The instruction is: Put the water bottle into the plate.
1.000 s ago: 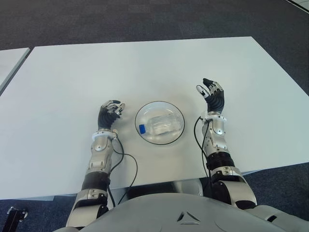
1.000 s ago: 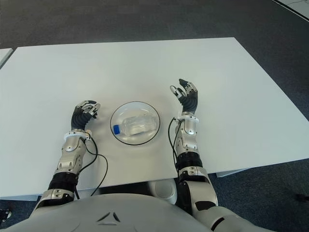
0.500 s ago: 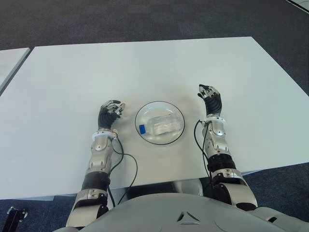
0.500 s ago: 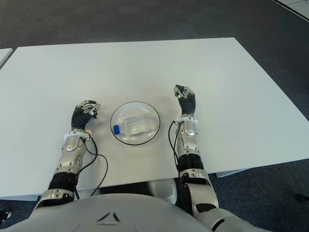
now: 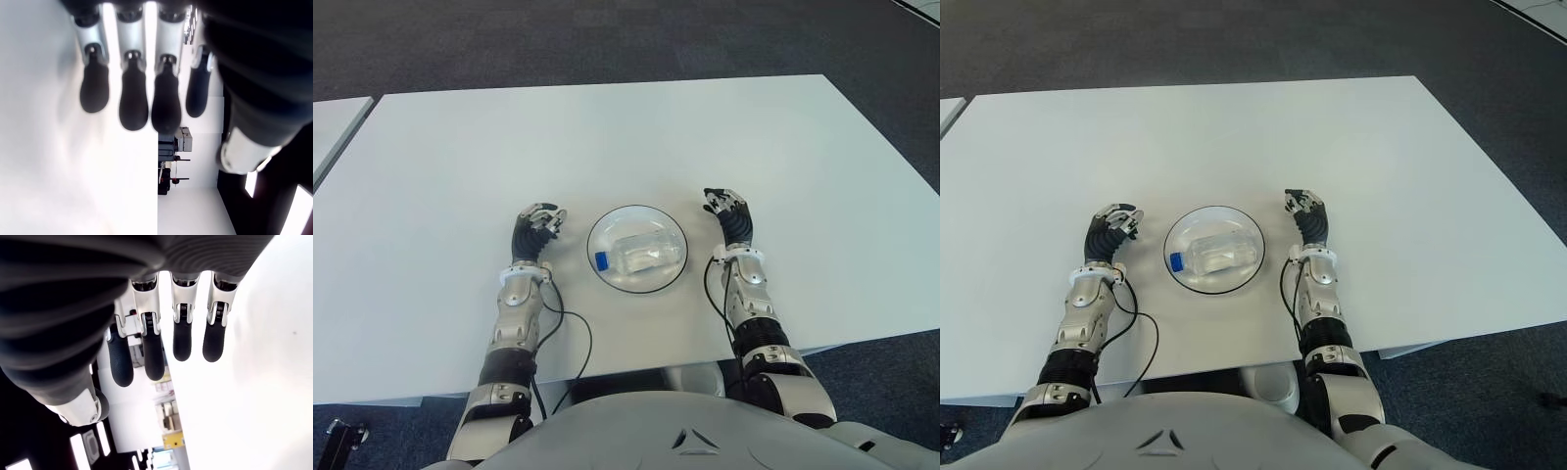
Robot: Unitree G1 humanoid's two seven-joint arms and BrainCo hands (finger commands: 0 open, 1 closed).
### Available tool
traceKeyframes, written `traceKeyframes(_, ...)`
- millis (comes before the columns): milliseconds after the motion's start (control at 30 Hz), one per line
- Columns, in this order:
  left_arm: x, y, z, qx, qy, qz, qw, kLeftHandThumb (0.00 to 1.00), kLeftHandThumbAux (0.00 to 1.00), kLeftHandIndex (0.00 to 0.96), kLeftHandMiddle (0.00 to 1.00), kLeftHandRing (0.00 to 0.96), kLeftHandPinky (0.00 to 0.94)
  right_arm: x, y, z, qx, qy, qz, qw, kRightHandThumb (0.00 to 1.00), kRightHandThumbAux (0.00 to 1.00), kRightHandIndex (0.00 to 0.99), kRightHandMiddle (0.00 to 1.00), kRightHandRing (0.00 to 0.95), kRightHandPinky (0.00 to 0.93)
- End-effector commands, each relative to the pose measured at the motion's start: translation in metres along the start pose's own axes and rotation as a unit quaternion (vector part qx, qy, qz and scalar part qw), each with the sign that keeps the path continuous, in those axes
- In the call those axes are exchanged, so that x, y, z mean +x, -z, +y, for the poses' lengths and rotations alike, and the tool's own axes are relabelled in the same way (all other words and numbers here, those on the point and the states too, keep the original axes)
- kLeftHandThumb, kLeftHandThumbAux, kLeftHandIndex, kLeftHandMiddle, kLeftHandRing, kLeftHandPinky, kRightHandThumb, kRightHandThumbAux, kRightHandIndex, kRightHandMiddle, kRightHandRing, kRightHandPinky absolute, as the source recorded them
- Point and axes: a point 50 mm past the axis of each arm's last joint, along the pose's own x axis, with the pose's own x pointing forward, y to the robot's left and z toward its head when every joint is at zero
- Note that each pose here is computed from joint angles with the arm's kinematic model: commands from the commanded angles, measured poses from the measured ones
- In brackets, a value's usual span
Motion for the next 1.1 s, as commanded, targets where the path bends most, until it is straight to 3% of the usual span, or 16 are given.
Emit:
traceKeyframes(33, -0.014, 0.03, 0.004, -0.005, -0.009, 0.079, 0.997, 0.709, 0.713, 0.435, 0.695, 0.674, 0.637, -0.007, 0.021, 0.0, -0.021, 0.0, 0.052, 0.998, 0.839, 0.684, 0.416, 0.543, 0.717, 0.714)
traceKeyframes(300, -0.013, 0.03, 0.005, -0.002, -0.009, 0.08, 0.997, 0.709, 0.713, 0.436, 0.699, 0.678, 0.653, -0.01, 0.034, 0.007, -0.029, -0.025, 0.086, 0.996, 0.841, 0.681, 0.424, 0.543, 0.72, 0.721)
traceKeyframes(1100, -0.014, 0.031, 0.005, 0.005, -0.013, 0.085, 0.996, 0.708, 0.714, 0.435, 0.688, 0.663, 0.633, -0.011, 0.042, 0.01, -0.028, -0.044, 0.089, 0.995, 0.84, 0.682, 0.42, 0.545, 0.715, 0.708)
